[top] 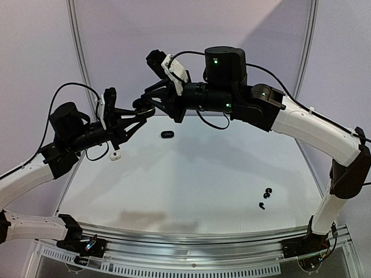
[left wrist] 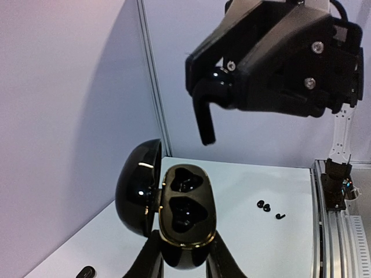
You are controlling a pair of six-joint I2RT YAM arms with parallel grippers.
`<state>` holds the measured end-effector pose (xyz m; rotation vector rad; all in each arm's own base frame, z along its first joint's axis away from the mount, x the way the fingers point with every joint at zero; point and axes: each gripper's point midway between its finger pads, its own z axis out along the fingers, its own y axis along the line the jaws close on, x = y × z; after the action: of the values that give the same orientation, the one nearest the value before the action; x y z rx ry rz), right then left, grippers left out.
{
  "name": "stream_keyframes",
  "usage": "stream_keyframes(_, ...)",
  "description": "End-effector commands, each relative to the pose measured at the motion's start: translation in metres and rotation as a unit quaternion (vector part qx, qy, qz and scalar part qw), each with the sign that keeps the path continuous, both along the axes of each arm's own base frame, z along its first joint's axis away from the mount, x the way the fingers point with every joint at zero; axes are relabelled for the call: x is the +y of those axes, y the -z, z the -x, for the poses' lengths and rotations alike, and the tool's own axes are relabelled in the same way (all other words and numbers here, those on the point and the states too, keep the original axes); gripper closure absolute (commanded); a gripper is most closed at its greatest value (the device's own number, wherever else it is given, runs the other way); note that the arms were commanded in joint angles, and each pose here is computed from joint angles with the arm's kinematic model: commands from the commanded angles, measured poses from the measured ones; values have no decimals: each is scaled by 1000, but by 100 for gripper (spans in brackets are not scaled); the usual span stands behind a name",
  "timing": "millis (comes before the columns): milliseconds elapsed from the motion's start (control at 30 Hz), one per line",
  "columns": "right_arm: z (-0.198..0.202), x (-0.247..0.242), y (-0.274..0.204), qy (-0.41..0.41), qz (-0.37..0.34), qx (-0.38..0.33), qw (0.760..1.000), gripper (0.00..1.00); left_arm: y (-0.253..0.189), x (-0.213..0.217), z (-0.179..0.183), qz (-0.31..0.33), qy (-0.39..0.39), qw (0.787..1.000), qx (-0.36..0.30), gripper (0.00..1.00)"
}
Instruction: Insert the wireless bluetooth earbuds into the charging case
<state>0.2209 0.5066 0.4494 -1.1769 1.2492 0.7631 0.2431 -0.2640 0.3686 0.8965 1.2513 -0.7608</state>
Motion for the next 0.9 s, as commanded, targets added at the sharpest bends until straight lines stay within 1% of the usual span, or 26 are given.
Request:
stream_keyframes(0,-14,-1,0,39,13,-34,999,100,-1,-5,4,0,17,1000,-4,100)
stream_keyframes(100,-13,0,1,36,19,-42,998,100,0,-7,6,0,23,1000,0,100)
stream_keyframes(367,-9,2,12,23,35,-35,999,100,-5,-7,7,4,27,1000,-5,100)
stream_keyframes(867,-19,2,29,48,61,-30,997,100,-6,-6,8,1,26,1000,-10,100)
